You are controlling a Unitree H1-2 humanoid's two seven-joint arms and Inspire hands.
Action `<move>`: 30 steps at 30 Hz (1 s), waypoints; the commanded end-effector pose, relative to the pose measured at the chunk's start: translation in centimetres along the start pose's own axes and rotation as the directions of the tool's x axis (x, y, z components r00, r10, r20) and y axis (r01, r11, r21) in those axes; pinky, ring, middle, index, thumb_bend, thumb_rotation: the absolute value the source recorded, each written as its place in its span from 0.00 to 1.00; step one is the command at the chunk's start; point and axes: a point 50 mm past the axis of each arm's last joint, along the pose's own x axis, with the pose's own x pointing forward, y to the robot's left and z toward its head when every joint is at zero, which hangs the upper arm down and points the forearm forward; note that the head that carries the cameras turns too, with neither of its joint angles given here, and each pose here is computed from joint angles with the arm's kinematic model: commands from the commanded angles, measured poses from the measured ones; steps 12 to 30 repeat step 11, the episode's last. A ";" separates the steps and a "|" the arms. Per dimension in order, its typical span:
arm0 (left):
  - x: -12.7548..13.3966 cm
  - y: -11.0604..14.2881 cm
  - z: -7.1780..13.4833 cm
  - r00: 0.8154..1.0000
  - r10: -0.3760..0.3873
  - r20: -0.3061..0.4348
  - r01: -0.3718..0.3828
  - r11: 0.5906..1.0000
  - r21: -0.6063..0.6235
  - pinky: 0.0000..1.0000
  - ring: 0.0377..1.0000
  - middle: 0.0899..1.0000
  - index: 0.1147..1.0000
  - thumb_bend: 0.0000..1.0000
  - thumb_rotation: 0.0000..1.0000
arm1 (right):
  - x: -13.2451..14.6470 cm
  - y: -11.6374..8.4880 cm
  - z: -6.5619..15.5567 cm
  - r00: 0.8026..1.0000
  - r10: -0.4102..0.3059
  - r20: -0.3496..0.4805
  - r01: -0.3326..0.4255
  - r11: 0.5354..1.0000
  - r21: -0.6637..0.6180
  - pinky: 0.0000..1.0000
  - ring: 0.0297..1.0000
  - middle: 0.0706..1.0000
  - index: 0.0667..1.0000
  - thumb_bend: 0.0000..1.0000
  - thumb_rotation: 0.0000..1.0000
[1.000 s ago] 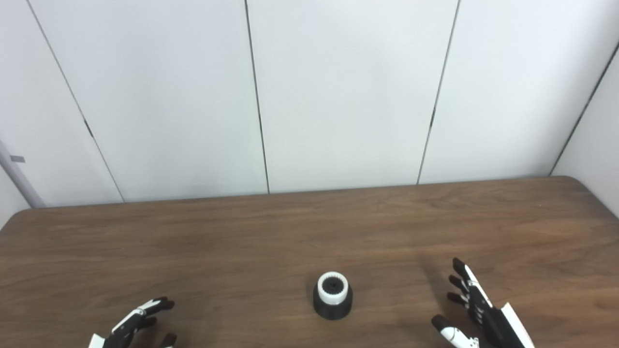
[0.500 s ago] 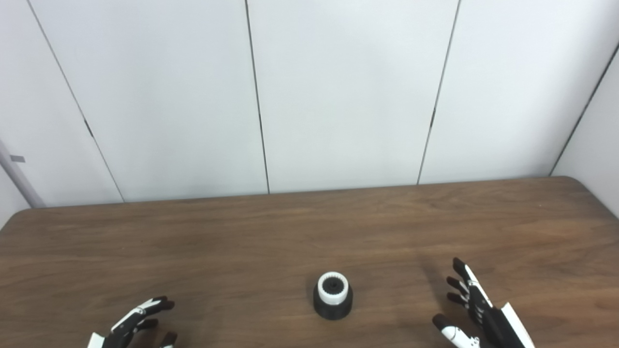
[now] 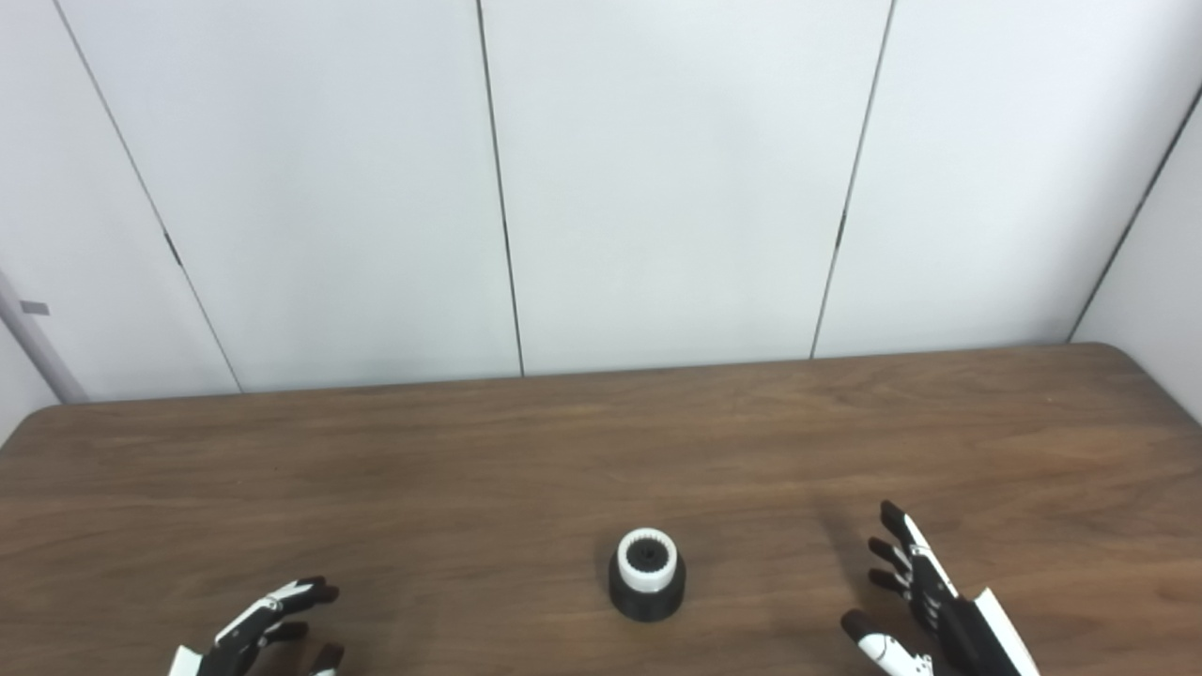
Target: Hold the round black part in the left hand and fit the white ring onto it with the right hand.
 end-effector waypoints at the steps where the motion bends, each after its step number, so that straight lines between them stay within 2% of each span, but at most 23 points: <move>1: 0.0 0.1 0.2 1.000 -0.005 0.029 0.004 1.000 0.018 0.71 0.80 0.80 0.67 0.36 0.10 | -0.1 -0.1 0.4 1.000 0.020 0.015 -0.020 1.000 -0.012 0.83 0.93 1.00 1.00 0.39 0.55; 30: 0.1 0.2 0.2 1.000 -0.009 0.030 0.008 0.999 0.031 0.70 0.79 0.80 0.67 0.38 0.09 | 0.0 -0.2 0.4 1.000 0.017 0.012 -0.017 1.000 -0.014 0.82 0.91 0.98 1.00 0.40 0.56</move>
